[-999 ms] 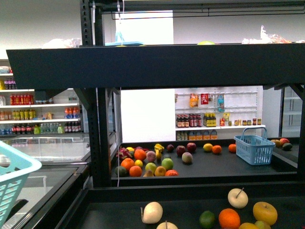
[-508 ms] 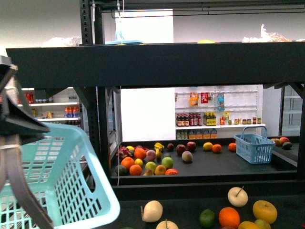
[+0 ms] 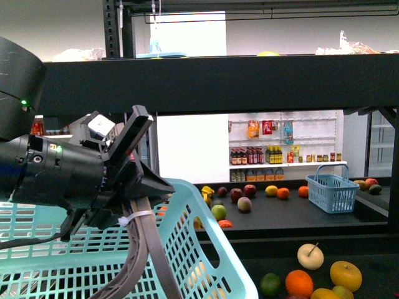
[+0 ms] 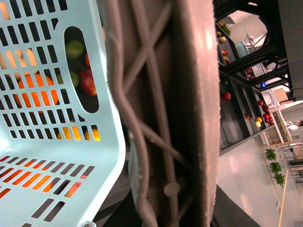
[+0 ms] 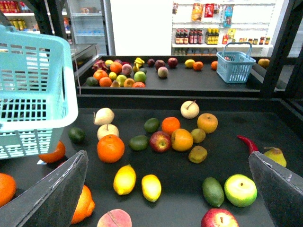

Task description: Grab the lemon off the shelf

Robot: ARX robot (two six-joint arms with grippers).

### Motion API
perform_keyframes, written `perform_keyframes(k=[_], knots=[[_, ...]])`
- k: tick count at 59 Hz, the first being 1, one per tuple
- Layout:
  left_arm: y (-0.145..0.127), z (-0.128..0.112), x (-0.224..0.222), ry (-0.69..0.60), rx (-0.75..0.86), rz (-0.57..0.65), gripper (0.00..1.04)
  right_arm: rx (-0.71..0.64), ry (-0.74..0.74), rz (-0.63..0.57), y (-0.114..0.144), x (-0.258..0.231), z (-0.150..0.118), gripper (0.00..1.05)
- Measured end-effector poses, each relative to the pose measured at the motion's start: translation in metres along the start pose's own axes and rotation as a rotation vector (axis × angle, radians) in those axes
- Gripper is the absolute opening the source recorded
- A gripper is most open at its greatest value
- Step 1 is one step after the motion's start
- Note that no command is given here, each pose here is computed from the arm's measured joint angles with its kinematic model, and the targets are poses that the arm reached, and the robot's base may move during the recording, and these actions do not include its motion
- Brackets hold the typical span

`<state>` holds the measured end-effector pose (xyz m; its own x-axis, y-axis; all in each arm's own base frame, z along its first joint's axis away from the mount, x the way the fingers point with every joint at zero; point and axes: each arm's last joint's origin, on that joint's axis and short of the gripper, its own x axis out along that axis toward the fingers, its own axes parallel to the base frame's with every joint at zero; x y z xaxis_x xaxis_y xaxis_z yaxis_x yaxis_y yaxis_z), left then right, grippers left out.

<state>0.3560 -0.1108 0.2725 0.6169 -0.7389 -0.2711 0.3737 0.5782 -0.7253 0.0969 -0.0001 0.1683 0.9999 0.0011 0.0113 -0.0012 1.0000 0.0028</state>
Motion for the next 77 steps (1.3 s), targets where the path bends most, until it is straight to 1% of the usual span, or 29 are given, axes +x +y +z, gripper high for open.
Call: perform_keyframes(k=[10, 26, 33, 34, 38, 40, 44, 48, 53, 57, 62, 67, 71, 77], knots=[[-0.007, -0.002, 0.011, 0.006, 0.008, -0.018, 0.13, 0.0, 0.0, 0.0, 0.0, 0.0, 0.0, 1.02], [-0.009, -0.014, 0.027, 0.048, -0.009, -0.023, 0.13, 0.0, 0.0, 0.0, 0.0, 0.0, 0.0, 1.02], [-0.01, -0.016, 0.03, 0.045, -0.005, -0.018, 0.13, 0.0, 0.0, -0.001, 0.0, 0.0, 0.0, 1.02], [-0.01, -0.017, 0.031, 0.045, -0.005, -0.017, 0.13, 0.001, 0.005, -0.011, 0.0, 0.0, 0.0, 1.02], [-0.011, -0.016, 0.031, 0.044, -0.003, -0.018, 0.13, 0.021, 0.137, -0.165, -0.001, 0.003, -0.003, 1.02], [-0.011, -0.016, 0.031, 0.044, -0.003, -0.018, 0.13, 0.02, 0.189, -0.222, -0.003, 0.006, -0.005, 1.02], [-0.012, -0.015, 0.031, 0.041, -0.001, -0.019, 0.13, 0.03, 0.266, -0.254, -0.005, 0.015, -0.007, 1.02], [-0.012, -0.015, 0.031, 0.039, 0.0, -0.018, 0.13, 0.049, 0.327, -0.236, -0.008, 0.03, -0.008, 1.02], [-0.012, -0.015, 0.031, 0.039, -0.001, -0.018, 0.13, 0.072, 0.362, -0.197, -0.013, 0.051, -0.003, 1.02], [-0.012, -0.015, 0.031, 0.039, 0.0, -0.018, 0.13, 0.084, 0.393, -0.182, -0.02, 0.078, 0.002, 1.02], [-0.012, -0.015, 0.031, 0.039, -0.001, -0.018, 0.13, 0.075, 0.433, -0.151, -0.026, 0.11, -0.001, 1.02], [-0.012, -0.015, 0.031, 0.039, 0.0, -0.018, 0.13, 0.055, 0.501, -0.105, -0.034, 0.148, -0.015, 1.02], [-0.012, -0.015, 0.032, 0.039, 0.001, -0.02, 0.13, 0.024, 0.566, -0.09, -0.04, 0.173, -0.033, 1.02], [-0.012, -0.015, 0.032, 0.039, -0.001, -0.019, 0.13, -0.002, 0.641, -0.025, -0.046, 0.211, -0.062, 1.02]])
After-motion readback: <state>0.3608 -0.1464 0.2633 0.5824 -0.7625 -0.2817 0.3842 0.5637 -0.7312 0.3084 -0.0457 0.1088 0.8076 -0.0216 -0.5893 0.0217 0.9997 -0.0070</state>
